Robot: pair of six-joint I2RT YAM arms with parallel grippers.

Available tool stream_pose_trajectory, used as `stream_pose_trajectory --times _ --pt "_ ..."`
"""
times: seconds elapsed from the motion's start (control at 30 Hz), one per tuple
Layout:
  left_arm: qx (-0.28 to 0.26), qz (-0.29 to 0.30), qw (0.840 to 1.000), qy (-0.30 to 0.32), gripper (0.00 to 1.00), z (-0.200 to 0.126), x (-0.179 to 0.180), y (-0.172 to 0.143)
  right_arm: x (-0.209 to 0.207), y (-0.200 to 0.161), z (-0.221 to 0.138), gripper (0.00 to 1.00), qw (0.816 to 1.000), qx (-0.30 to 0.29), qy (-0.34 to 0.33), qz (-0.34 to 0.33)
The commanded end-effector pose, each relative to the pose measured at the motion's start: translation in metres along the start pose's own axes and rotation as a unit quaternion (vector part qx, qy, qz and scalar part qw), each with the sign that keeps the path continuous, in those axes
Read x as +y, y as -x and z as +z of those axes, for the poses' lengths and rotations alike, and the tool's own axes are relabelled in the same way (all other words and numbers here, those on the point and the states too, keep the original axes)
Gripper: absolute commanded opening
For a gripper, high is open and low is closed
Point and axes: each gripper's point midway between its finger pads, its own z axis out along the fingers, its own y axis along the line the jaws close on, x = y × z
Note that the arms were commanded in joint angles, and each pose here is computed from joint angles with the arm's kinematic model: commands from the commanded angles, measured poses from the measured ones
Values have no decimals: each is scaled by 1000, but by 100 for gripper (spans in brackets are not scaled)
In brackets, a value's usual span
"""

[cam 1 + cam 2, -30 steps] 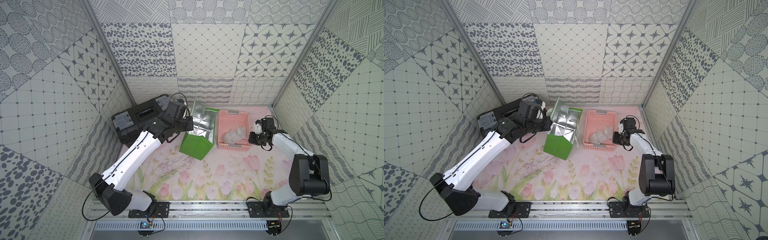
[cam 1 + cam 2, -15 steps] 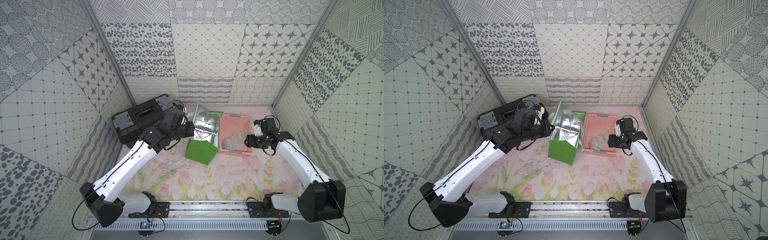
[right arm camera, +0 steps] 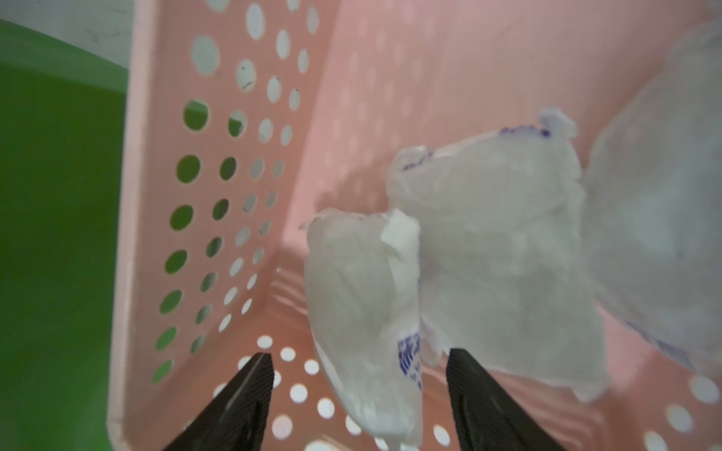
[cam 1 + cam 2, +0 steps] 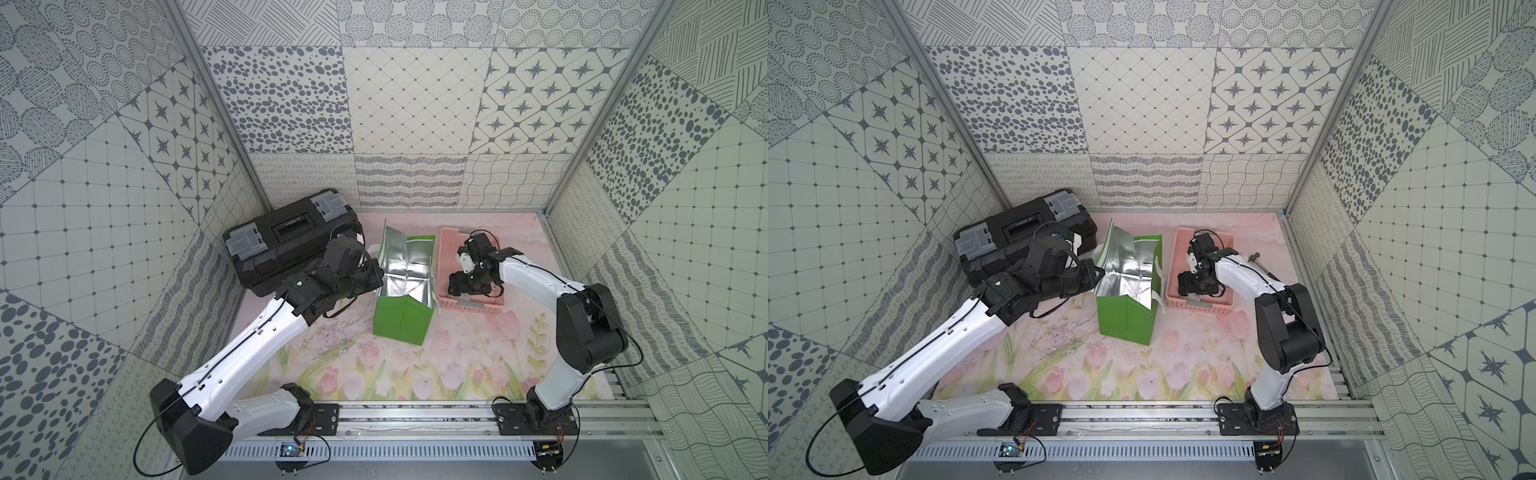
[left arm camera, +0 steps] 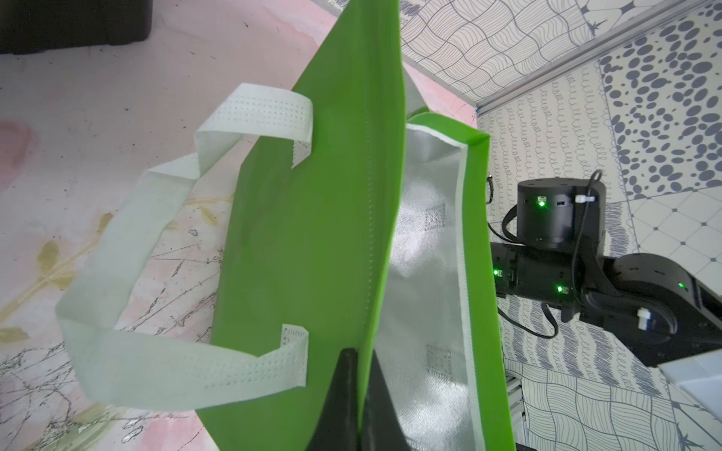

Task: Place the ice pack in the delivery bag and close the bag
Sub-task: Place the delivery bag at the center of the board, then pick up the ice pack from the bin.

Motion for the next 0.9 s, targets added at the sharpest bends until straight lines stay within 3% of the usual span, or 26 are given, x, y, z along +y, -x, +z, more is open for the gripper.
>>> stream_pose_trajectory --times 0.0,0.23,0.33,0.43,0.57,0.87 --pt "-33 -22 999 1 0 -2 2 9 6 14 13 77 1000 -10 7 3" --pt "-33 -14 999 15 0 -1 8 8 -7 6 46 75 1000 21 -16 13" --pt "-35 -13 999 12 0 -1 7 9 -8 2 51 63 999 28 -17 20" --pt "-35 -9 999 10 0 0 4 10 -8 10 40 44 1000 8 -20 19" --pt "-33 2 999 -2 0 0 -3 13 -3 33 -2 28 998 -53 -16 18" --pt "-27 3 999 -29 0 3 -17 15 50 85 -172 22 970 -239 35 -13"
